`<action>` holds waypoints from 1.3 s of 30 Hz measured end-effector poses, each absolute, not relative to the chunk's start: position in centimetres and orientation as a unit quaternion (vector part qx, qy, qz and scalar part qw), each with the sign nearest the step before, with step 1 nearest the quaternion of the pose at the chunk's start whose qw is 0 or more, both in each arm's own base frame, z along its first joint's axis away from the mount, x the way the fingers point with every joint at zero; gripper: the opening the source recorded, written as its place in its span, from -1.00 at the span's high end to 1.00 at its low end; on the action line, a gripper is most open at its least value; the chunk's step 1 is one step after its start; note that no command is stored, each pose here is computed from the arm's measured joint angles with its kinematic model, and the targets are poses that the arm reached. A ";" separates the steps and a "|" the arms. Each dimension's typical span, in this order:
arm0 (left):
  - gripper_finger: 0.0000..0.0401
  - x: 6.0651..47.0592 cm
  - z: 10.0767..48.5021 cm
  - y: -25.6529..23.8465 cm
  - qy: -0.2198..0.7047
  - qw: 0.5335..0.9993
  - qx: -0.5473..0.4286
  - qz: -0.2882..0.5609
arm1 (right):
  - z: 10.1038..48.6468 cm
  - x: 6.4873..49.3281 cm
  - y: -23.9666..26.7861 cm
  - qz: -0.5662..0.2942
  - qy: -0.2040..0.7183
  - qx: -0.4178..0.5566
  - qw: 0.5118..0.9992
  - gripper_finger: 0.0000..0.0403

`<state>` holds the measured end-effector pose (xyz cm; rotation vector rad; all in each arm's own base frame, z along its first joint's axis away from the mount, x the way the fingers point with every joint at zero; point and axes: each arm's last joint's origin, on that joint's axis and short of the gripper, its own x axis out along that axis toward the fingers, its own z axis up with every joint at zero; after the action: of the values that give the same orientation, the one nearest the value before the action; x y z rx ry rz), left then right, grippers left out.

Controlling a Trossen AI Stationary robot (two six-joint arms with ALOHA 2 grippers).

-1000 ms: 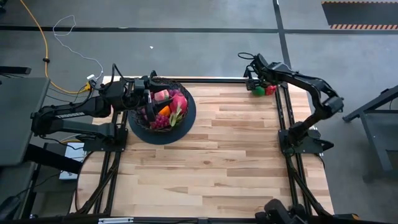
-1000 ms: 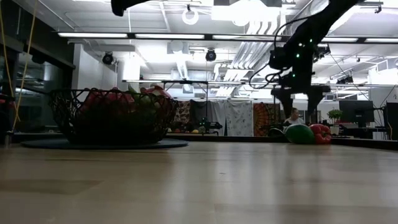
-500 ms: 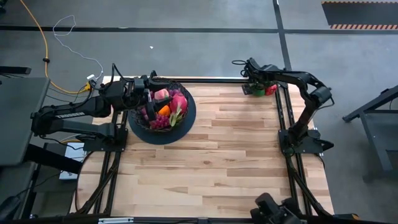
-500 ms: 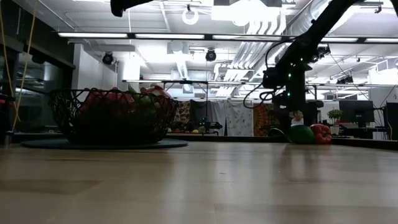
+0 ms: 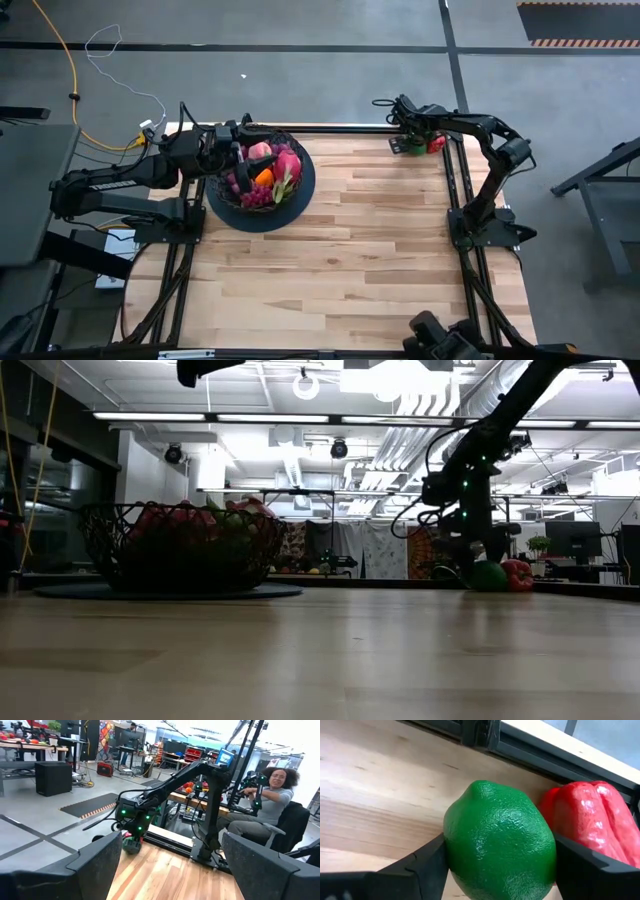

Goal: Build produce basket
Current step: Put the green lime into the black wire basket

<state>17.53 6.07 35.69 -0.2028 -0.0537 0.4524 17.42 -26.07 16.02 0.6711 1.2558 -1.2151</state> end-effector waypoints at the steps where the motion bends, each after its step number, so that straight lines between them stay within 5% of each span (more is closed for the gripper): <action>1: -0.66 17.5 35.7 6.1 -0.027 0.969 -0.100 0.224 | 16.0 17.4 -26.0 -0.522 0.542 0.289 0.591 -0.36; 12: -0.66 17.5 35.7 6.1 -0.026 0.969 -0.100 0.223 | 20.2 18.7 -22.7 -0.492 0.532 0.251 0.642 -0.33; 29: -0.66 17.5 35.7 6.0 -0.026 0.970 -0.101 0.219 | 32.9 22.5 -9.8 -0.363 0.214 0.216 0.881 -0.32; 39: -0.66 17.6 35.7 6.0 -0.025 0.972 -0.100 0.210 | 35.4 24.8 -6.9 -0.281 0.085 0.222 0.930 -0.32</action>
<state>17.56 5.99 35.70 -0.2024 -0.0509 0.4239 24.77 -6.91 35.39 0.4555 0.1737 -0.5755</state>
